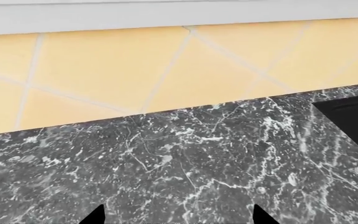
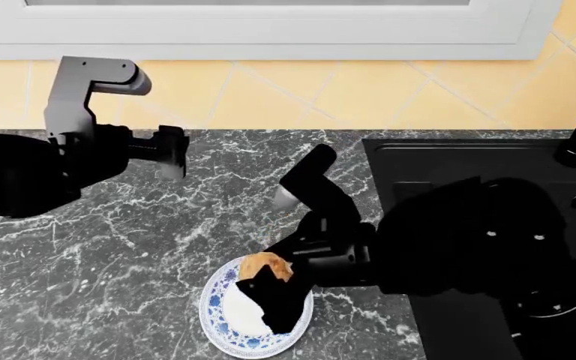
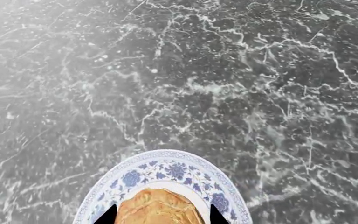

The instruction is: Place the pastries on the plates.

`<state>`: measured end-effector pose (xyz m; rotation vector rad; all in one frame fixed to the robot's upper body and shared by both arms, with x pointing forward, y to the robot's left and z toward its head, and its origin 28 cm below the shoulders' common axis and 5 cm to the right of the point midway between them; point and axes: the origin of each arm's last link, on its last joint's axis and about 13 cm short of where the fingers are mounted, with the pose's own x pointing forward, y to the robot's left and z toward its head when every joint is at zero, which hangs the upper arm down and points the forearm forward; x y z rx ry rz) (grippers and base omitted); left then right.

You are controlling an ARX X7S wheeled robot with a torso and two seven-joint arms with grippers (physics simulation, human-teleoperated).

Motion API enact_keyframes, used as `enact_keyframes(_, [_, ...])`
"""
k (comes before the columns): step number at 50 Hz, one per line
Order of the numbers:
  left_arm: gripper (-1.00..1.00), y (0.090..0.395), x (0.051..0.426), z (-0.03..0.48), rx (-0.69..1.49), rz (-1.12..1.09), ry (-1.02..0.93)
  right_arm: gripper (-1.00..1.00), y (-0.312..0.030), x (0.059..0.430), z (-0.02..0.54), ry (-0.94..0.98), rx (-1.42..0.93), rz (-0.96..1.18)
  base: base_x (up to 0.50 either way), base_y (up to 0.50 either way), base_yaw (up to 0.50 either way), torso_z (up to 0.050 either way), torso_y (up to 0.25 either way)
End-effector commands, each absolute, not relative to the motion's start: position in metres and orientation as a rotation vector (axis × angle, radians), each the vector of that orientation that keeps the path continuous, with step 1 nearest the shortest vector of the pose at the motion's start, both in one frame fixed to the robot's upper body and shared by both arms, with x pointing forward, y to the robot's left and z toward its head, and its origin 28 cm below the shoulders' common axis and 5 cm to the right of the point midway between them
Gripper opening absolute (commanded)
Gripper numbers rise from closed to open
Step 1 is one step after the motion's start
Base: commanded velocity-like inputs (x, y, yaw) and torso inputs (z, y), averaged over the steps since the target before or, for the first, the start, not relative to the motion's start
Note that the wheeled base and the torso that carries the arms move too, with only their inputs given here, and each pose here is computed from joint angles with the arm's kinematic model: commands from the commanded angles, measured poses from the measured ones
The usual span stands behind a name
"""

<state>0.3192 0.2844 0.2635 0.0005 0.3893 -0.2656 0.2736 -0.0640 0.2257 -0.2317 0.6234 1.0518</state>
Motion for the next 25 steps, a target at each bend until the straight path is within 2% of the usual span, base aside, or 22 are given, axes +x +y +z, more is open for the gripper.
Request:
enact_keyframes(1, [1.00, 0.285, 0.318, 0.258, 0.000, -0.256, 0.393, -1.00, -0.060, 0.271, 0.219, 0.631, -0.251, 1.077, 0.00, 0.00, 0.00, 0.000, 0.000])
enact_keyframes(2, [1.00, 0.285, 0.318, 0.258, 0.002, -0.256, 0.391, -1.00, -0.060, 0.271, 0.220, 0.627, -0.251, 1.074, 0.00, 0.00, 0.00, 0.000, 0.000])
enact_keyframes(3, [1.00, 0.285, 0.318, 0.258, -0.001, -0.255, 0.391, 1.00, -0.060, 0.272, 0.220, 0.627, -0.250, 1.071, 0.00, 0.00, 0.00, 0.000, 0.000])
enact_keyframes(15, [1.00, 0.285, 0.320, 0.261, 0.005, -0.262, 0.384, 1.00, -0.060, 0.271, 0.226, 0.592, -0.254, 1.071, 0.00, 0.00, 0.00, 0.000, 0.000])
enact_keyframes(25, [1.00, 0.285, 0.316, 0.270, 0.000, -0.260, 0.364, 1.00, -0.065, 0.276, 0.260, 0.465, -0.229, 1.046, 0.00, 0.00, 0.00, 0.000, 0.000])
